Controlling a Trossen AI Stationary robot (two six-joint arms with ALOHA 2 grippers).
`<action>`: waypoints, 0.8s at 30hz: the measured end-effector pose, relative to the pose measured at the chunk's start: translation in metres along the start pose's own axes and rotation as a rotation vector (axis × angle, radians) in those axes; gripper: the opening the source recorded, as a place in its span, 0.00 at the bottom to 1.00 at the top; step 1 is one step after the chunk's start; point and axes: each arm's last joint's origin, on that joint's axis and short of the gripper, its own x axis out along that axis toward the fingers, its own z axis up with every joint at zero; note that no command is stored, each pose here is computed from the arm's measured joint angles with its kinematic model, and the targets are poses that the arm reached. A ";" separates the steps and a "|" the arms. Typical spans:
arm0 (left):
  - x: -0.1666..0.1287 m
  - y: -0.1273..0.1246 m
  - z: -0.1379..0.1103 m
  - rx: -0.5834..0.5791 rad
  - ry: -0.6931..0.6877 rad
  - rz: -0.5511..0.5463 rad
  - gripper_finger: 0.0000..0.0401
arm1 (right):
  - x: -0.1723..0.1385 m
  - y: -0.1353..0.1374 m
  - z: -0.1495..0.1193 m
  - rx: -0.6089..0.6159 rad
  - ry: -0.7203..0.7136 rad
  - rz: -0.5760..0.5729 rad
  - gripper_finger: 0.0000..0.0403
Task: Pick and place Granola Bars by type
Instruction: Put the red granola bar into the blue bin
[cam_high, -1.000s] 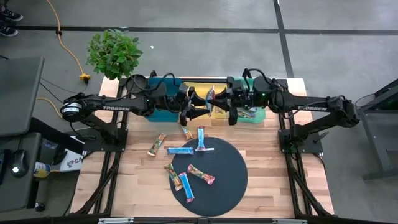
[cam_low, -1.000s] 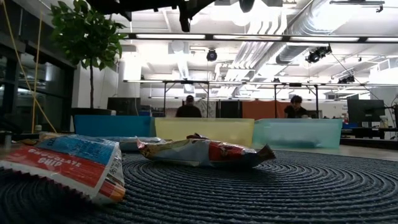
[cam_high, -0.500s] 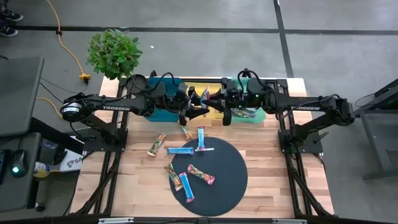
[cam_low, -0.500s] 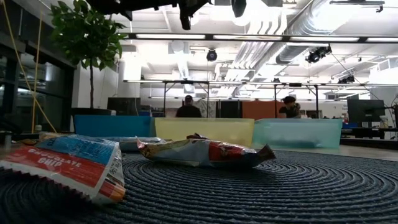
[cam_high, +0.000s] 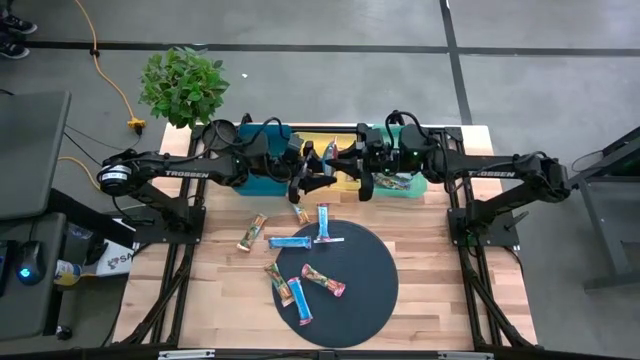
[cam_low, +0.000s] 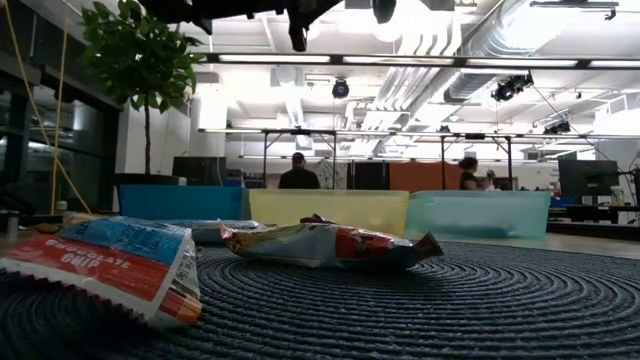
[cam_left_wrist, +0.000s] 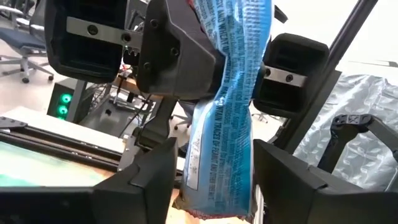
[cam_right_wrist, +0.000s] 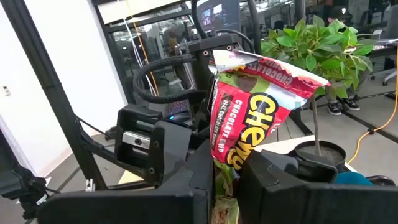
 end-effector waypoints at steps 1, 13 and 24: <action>0.000 0.000 0.000 0.000 0.000 0.000 0.46 | 0.000 0.000 0.000 0.000 0.000 0.000 0.08; 0.000 0.000 0.000 0.012 0.001 -0.001 0.28 | 0.000 0.000 0.000 0.001 0.006 -0.001 0.08; 0.000 0.000 -0.001 0.014 0.010 0.003 0.27 | 0.000 0.000 -0.001 0.002 0.010 0.004 0.08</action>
